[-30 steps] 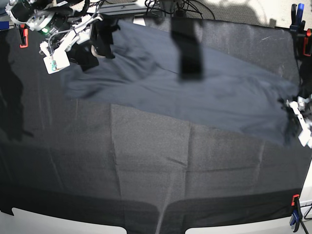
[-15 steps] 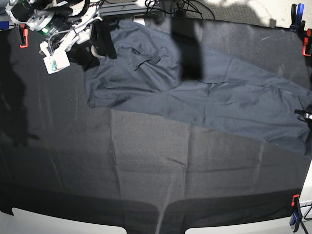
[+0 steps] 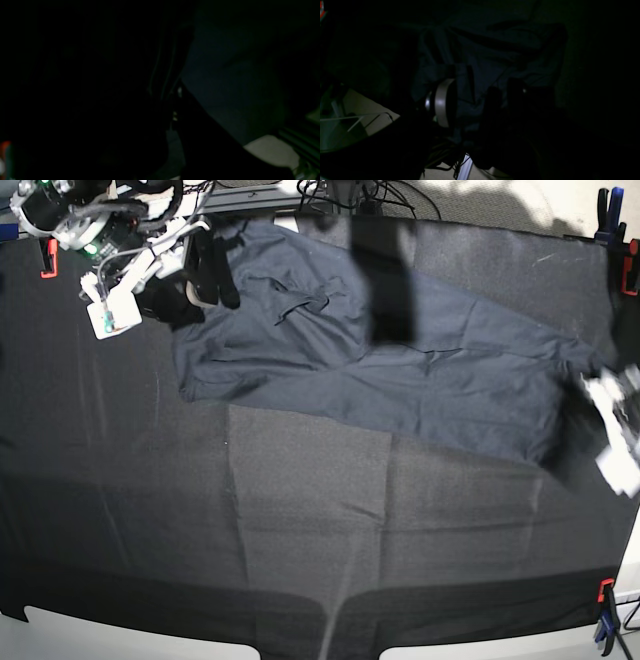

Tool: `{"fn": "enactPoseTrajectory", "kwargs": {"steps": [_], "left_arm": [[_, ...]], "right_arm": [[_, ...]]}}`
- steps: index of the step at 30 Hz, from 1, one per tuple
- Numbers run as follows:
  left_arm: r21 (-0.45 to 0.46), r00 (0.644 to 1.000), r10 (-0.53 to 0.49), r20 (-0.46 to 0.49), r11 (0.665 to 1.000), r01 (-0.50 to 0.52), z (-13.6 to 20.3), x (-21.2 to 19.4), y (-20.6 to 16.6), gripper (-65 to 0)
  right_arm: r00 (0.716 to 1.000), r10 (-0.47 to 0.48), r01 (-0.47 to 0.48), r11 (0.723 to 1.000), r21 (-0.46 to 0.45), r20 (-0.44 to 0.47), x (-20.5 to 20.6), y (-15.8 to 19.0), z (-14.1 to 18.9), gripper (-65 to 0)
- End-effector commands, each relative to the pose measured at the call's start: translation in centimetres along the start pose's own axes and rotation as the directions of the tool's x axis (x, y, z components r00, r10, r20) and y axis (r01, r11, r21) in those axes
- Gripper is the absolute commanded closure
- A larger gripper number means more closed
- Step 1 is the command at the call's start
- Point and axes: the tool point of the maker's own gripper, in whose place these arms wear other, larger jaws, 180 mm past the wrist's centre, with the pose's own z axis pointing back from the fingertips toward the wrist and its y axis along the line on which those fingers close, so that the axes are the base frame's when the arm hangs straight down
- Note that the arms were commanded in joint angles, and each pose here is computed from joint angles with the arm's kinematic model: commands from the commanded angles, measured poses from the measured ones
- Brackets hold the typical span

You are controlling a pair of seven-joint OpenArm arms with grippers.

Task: Layout the t-shirt on the table in an organized manner, then fold the t-shirt properly
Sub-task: 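Drag the shirt's end with the left gripper toward the right gripper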

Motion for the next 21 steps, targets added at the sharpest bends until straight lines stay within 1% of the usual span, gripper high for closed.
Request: {"fn": "enactPoseTrajectory", "kwargs": {"steps": [1, 3, 5, 7, 11, 13, 17, 21], "left_arm": [[0.001, 0.999, -0.029, 0.044, 1.000, 0.029, 0.8, 1.2, -0.5, 0.0], [-0.037, 0.997, -0.046, 0.064, 0.998, 0.049, 0.1, 0.9, -2.6, 0.0], [-0.083, 0.992, -0.043, 0.114, 0.995, 0.053, -0.7, 1.4, -4.8, 0.0], [-0.129, 0.985, -0.022, 0.170, 0.991, 0.045, -1.6, 2.2, -6.9, 0.0], [-0.221, 0.973, 0.037, 0.226, 0.975, 0.014, -3.2, 3.3, -10.2, 0.0], [-0.247, 0.970, 0.054, 0.236, 0.969, 0.006, -3.6, 3.5, -11.2, 0.0], [-0.264, 0.968, 0.067, 0.243, 0.965, 0.000, -3.9, 3.7, -11.8, 0.0], [-0.264, 0.975, 0.060, 0.215, 0.964, -0.001, -4.0, 3.2, -11.8, 0.0]], "right_arm": [[0.999, 0.039, -0.040, 0.999, 0.023, 0.039, 1.0, 0.5, 0.3, -31.3], [0.998, 0.039, -0.040, 0.999, 0.023, 0.039, 1.0, 0.5, 0.3, -31.3], [0.998, 0.039, -0.040, 0.999, 0.023, 0.039, 1.0, 0.5, 0.3, -31.3], [0.998, 0.039, -0.040, 0.999, 0.023, 0.040, 1.0, 0.5, 0.3, -31.3], [0.998, 0.039, -0.040, 0.999, 0.023, 0.039, 1.0, 0.5, 0.3, -31.3], [0.999, 0.039, -0.040, 0.999, 0.023, 0.039, 1.0, 0.5, 0.3, -31.3], [0.998, 0.039, -0.040, 0.999, 0.023, 0.039, 1.0, 0.5, 0.3, -31.3], [0.998, 0.039, -0.040, 0.999, 0.022, 0.040, 1.0, 0.5, 0.3, -31.3]]}}
